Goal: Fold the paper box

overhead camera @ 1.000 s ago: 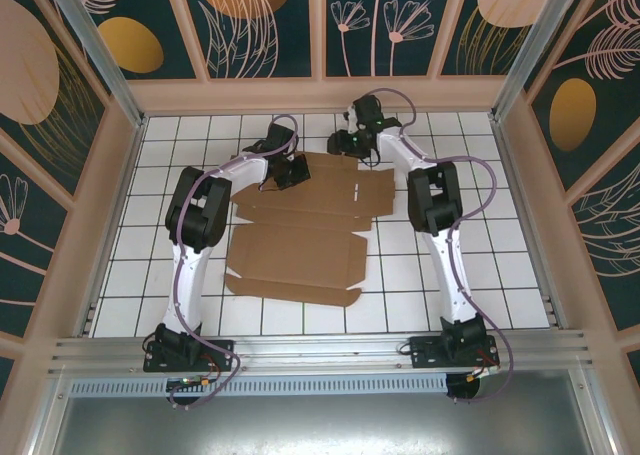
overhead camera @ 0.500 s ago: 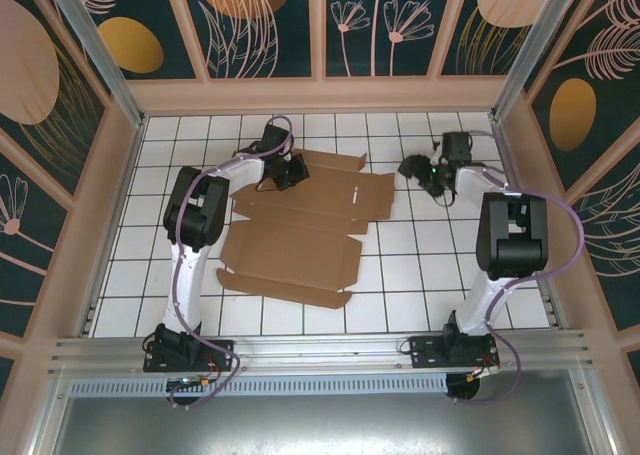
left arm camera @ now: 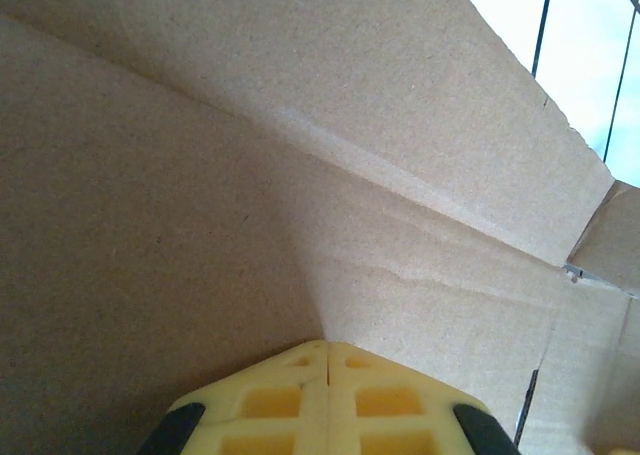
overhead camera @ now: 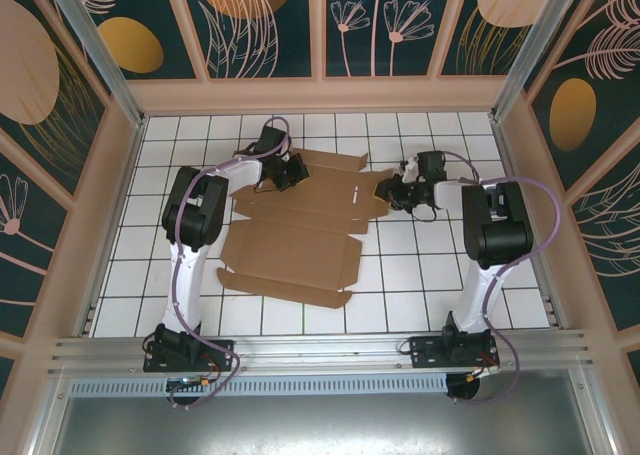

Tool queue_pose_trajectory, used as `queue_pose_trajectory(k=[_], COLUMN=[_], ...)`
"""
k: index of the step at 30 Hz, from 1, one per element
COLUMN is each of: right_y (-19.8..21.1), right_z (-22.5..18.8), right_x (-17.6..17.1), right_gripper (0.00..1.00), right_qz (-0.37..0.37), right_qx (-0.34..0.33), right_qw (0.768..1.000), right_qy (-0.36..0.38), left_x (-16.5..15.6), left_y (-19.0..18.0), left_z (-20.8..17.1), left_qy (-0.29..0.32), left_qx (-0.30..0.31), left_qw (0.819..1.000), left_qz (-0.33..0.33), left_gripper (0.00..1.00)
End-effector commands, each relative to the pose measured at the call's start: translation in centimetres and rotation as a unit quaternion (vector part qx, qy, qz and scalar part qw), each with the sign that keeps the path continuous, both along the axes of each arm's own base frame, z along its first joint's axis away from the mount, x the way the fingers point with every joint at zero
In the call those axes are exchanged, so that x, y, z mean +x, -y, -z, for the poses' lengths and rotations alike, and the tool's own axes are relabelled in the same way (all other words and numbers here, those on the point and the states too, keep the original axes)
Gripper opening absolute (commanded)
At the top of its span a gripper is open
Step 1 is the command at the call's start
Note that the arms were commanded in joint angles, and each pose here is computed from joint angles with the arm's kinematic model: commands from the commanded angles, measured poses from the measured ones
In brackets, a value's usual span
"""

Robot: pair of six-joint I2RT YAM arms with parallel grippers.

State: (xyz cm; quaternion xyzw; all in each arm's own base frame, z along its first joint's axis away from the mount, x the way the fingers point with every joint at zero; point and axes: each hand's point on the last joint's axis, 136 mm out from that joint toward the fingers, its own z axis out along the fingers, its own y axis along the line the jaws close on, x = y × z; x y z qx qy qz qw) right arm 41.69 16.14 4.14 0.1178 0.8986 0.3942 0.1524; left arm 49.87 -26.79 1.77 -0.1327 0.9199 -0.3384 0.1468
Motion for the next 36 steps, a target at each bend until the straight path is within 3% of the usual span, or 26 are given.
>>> queue_pose_trajectory(k=[1, 7, 12, 20, 28, 36], right_y=[2.5, 4.1, 2.2, -0.9, -3.9, -7.7], right_z=[-0.7, -3.2, -3.6, -4.1, -5.2, -4.1], right_x=[1.9, 4.0, 5.0, 5.9, 6.0, 4.8], right_gripper=[0.12, 0.07, 0.09, 0.11, 0.12, 0.31], right_qz=[0.024, 0.023, -0.019, -0.054, -0.070, -0.101], right_qx=[-0.095, -0.197, -0.256, -0.372, -0.385, -0.391], right_qw=[0.995, 0.980, 0.966, 0.926, 0.918, 0.913], right_qy=[0.005, 0.009, 0.011, 0.037, 0.060, 0.065], left_x=[-2.9, -3.4, -4.1, -4.4, -4.3, -4.3], left_y=[-1.6, -0.4, 1.5, 1.6, 1.6, 1.6], left_z=[4.4, 3.8, 3.4, 4.4, 4.5, 4.6], left_qy=[-0.074, -0.084, -0.083, -0.094, -0.096, -0.098], left_qx=[0.030, -0.012, -0.030, -0.026, -0.025, -0.026], left_qw=[0.997, 0.996, 0.996, 0.995, 0.995, 0.995], left_qz=[-0.017, -0.019, -0.001, -0.002, -0.004, -0.004], left_gripper=[0.00, 0.00, 0.00, 0.00, 0.00, 0.00])
